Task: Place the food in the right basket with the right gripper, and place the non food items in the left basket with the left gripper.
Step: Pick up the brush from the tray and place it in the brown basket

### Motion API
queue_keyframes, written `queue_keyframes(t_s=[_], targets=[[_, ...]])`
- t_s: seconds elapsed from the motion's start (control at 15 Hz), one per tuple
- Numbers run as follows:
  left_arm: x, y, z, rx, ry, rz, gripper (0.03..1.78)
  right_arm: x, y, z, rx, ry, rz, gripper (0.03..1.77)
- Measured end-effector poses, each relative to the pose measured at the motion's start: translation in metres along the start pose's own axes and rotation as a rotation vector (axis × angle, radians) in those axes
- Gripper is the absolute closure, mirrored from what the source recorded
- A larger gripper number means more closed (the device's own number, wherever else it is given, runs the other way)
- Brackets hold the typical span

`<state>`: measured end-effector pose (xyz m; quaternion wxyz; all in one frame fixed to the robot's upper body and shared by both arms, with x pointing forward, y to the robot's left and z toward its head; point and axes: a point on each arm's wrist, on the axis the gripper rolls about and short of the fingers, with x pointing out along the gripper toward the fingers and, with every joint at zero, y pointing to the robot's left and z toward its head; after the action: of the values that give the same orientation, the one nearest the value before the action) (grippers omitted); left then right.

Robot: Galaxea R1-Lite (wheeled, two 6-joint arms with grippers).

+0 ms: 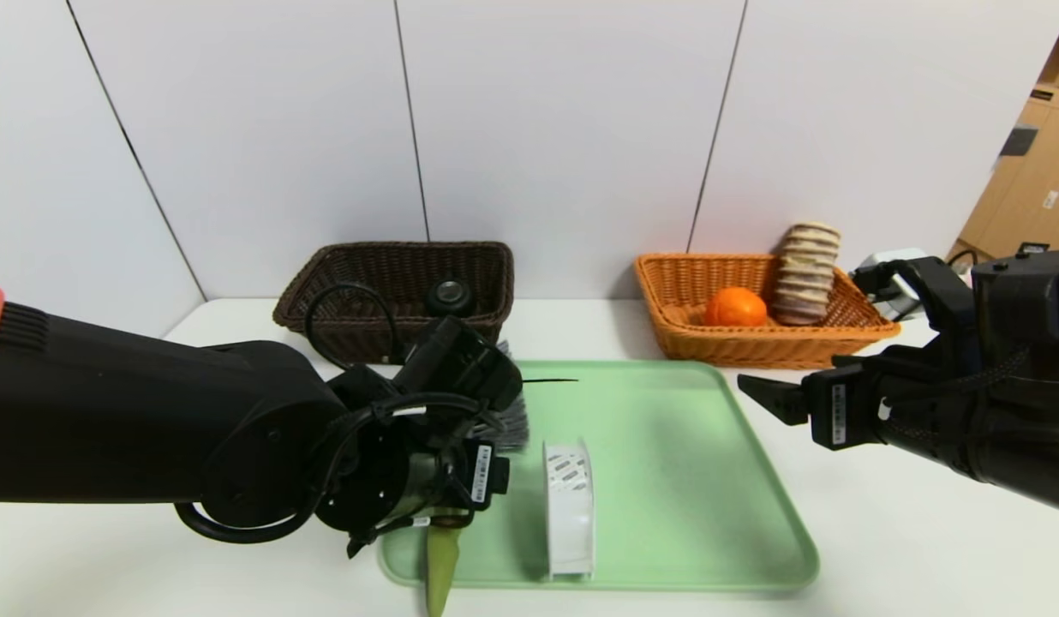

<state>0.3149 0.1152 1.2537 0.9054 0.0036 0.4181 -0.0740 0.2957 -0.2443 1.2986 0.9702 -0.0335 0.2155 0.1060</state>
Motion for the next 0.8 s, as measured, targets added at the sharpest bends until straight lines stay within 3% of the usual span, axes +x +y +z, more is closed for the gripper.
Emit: queue_keyframes(t_s=[0.8], targets=[[0.0124, -0.0088, -0.0084, 0.012, -0.02, -0.028, 0.12, 0.0012, 0.0002, -0.0011, 0.002, 0.0, 0.0, 0.1]])
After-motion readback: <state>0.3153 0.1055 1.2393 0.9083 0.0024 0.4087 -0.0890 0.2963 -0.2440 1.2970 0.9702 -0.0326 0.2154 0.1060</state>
